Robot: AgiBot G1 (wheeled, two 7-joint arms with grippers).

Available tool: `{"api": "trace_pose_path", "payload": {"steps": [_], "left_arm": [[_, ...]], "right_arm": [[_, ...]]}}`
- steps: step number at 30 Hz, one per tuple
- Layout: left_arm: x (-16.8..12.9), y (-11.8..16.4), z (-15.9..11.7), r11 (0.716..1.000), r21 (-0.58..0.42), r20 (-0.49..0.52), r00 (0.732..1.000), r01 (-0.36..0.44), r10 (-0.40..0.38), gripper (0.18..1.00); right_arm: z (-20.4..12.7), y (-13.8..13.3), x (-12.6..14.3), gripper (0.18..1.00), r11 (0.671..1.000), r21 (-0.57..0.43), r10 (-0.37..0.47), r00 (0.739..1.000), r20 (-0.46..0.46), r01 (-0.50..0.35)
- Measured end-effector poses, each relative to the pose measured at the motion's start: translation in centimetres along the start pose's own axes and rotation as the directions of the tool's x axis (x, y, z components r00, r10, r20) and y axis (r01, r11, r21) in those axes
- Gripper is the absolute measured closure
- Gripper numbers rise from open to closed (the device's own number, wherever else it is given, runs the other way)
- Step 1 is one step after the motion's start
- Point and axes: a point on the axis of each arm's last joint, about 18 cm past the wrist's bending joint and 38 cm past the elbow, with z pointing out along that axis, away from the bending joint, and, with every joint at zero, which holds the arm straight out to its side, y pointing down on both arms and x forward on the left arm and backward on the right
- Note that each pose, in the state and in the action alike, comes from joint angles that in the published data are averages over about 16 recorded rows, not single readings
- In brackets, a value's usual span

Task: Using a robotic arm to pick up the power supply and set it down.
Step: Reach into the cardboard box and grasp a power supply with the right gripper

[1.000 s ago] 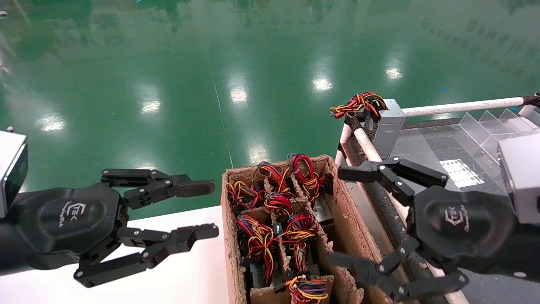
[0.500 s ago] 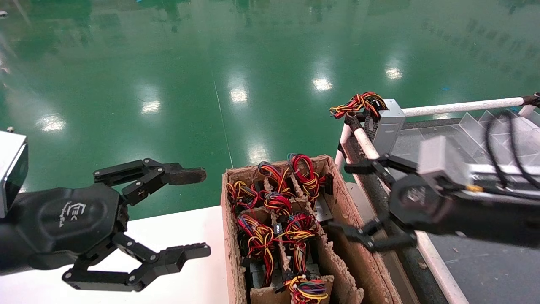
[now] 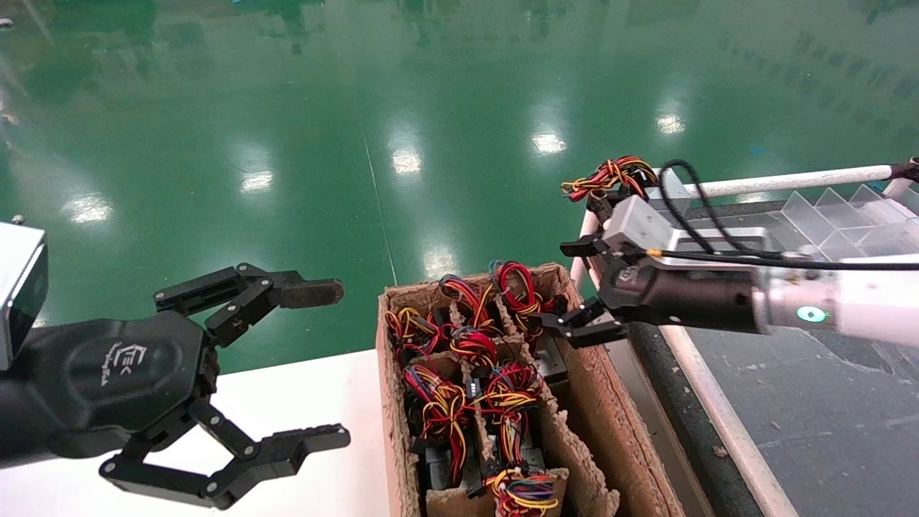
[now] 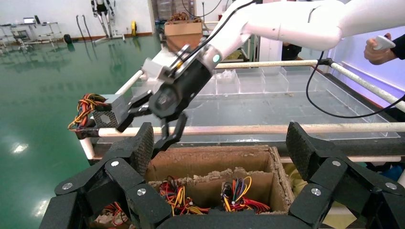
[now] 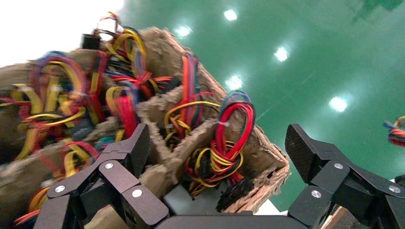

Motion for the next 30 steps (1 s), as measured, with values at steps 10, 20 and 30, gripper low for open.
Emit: {"api": "trace_pose_path", "payload": {"steps": [10, 20, 30], "left_arm": [[0.0, 0.0, 0.0, 1.0, 0.0, 0.0, 1.0, 0.0, 0.0, 0.184], [0.0, 0.0, 0.0, 1.0, 0.0, 0.0, 1.0, 0.0, 0.0, 0.184], [0.0, 0.0, 0.0, 1.0, 0.0, 0.0, 1.0, 0.0, 0.0, 0.184]], "right_arm": [[4.2, 0.2, 1.6, 0.178, 1.0, -0.02, 0.016, 0.999, -0.037, -0.017], [6.5, 0.3, 2.1, 0.18, 0.999, -0.029, 0.023, 0.998, -0.057, -0.024], [7.2, 0.7, 2.1, 0.208, 0.999, -0.029, 0.03, 0.998, -0.058, -0.032]]}}
